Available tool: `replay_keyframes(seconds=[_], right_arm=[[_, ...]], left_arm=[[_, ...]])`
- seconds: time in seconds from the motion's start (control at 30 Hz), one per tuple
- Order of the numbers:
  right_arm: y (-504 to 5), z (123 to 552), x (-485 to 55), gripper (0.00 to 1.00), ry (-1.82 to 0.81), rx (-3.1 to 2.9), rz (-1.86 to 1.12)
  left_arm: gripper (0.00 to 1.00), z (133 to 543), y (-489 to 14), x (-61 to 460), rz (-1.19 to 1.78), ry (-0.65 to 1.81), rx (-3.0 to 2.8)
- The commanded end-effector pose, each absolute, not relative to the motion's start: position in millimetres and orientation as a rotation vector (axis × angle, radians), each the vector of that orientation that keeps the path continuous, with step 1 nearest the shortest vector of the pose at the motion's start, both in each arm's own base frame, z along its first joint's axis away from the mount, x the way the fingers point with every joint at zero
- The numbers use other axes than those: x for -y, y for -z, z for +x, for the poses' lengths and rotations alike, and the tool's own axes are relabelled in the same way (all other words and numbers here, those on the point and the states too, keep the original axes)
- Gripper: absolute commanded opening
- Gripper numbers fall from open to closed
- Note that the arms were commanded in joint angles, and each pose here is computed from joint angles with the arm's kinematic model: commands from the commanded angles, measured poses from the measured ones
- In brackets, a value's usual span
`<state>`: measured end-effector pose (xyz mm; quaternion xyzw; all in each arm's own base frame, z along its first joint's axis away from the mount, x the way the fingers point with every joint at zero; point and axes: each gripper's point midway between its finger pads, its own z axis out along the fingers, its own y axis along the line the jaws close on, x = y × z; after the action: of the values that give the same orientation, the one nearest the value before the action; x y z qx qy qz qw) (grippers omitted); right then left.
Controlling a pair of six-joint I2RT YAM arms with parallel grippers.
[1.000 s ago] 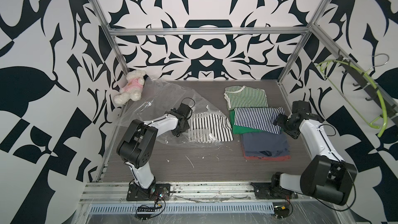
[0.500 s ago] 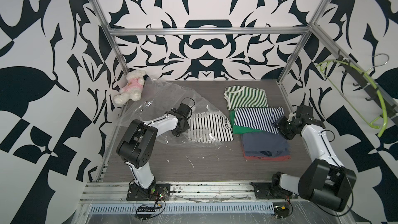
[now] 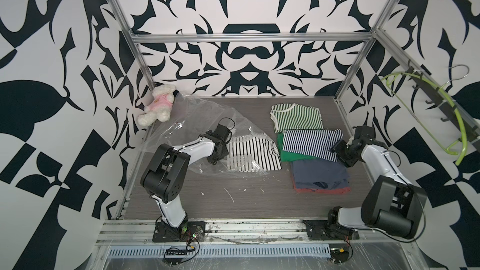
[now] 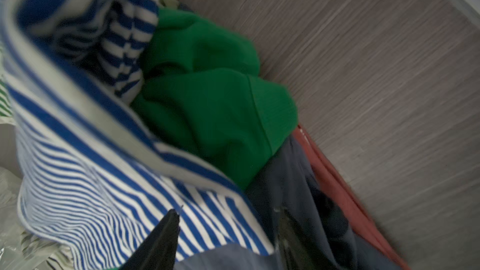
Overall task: Take the tank top out of the vacuum bag
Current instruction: Adjust the tank top at the center of the board.
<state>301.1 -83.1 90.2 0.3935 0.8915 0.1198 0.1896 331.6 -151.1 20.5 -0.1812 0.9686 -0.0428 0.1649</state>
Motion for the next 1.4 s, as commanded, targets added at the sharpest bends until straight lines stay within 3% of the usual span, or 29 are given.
replay_keyframes(seconds=[0.0, 0.1, 0.3, 0.67, 0.9, 0.97, 1.0, 1.07, 1.37], right_arm=[[-106, 326, 97, 0.55, -0.314, -2.43, 1.053], [-116, 333, 91, 0.43, -0.385, -2.399, 1.036], [-136, 324, 85, 0.0, -0.393, -2.389, 1.008], [-166, 276, 112, 0.0, -0.165, -2.363, 1.185], [-138, 245, 123, 0.0, -0.244, -2.338, 1.433], [-136, 249, 122, 0.21, -0.269, -2.336, 1.435], [-139, 252, 122, 0.39, -0.282, -2.337, 1.41], [-146, 255, 124, 0.57, -0.268, -2.346, 1.367], [-168, 273, 69, 0.69, -0.015, -2.509, 0.866]], left_arm=[[0.0, 318, -5, 147, -0.526, 0.103, -2.817], [0.0, 317, -6, 146, -0.527, 0.097, -2.818], [0.0, 317, -3, 147, -0.531, 0.097, -2.823], [0.0, 319, -6, 146, -0.52, 0.09, -2.82], [0.0, 319, -3, 148, -0.522, 0.098, -2.823], [0.0, 320, -5, 148, -0.519, 0.1, -2.821], [0.0, 321, -5, 149, -0.517, 0.101, -2.82], [0.0, 321, -6, 148, -0.51, 0.094, -2.818], [0.0, 322, -2, 151, -0.518, 0.106, -2.826]])
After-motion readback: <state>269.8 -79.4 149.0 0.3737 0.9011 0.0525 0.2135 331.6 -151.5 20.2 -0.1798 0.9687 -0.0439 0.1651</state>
